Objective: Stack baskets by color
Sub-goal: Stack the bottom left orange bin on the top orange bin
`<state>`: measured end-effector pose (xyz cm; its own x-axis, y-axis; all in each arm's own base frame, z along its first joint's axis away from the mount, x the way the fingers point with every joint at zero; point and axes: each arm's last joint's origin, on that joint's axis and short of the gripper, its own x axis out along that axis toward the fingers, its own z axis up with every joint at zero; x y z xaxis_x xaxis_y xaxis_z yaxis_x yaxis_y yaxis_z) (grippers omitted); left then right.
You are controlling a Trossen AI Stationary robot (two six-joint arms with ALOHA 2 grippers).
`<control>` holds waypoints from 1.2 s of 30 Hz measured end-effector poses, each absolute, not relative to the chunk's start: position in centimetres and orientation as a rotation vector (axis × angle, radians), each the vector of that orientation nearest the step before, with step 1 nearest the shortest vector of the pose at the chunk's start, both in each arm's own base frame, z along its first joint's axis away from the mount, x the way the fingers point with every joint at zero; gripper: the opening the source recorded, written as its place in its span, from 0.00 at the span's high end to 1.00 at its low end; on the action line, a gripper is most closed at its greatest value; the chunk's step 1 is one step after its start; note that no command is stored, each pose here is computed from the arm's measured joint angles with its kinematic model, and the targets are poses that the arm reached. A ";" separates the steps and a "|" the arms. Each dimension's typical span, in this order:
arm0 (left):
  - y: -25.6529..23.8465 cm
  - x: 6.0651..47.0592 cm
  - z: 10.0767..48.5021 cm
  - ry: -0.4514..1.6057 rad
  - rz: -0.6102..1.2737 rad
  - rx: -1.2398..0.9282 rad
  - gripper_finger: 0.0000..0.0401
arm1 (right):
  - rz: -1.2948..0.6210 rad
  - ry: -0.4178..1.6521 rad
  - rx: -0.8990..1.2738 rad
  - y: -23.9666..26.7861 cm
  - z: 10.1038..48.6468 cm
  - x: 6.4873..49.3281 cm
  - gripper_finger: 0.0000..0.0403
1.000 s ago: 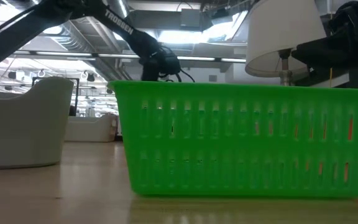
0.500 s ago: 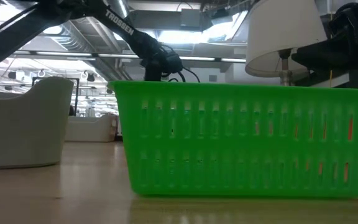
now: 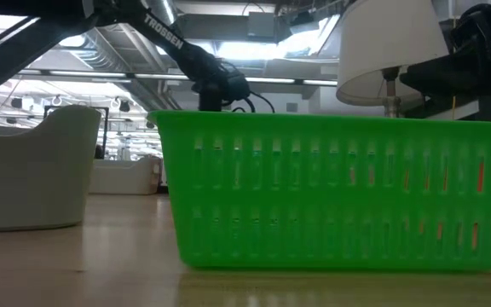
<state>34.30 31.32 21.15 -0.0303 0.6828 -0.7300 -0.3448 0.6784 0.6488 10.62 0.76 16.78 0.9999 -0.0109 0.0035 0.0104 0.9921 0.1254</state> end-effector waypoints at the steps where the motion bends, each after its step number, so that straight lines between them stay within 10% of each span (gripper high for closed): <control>1: 31.4 34.2 21.1 1.366 0.836 0.303 0.85 | -0.011 -0.004 0.126 0.8 16.8 10.6 0.78; 36: 32.9 34.2 18.1 1.414 0.910 0.306 0.88 | -0.011 -0.004 0.127 0.8 16.8 10.6 0.78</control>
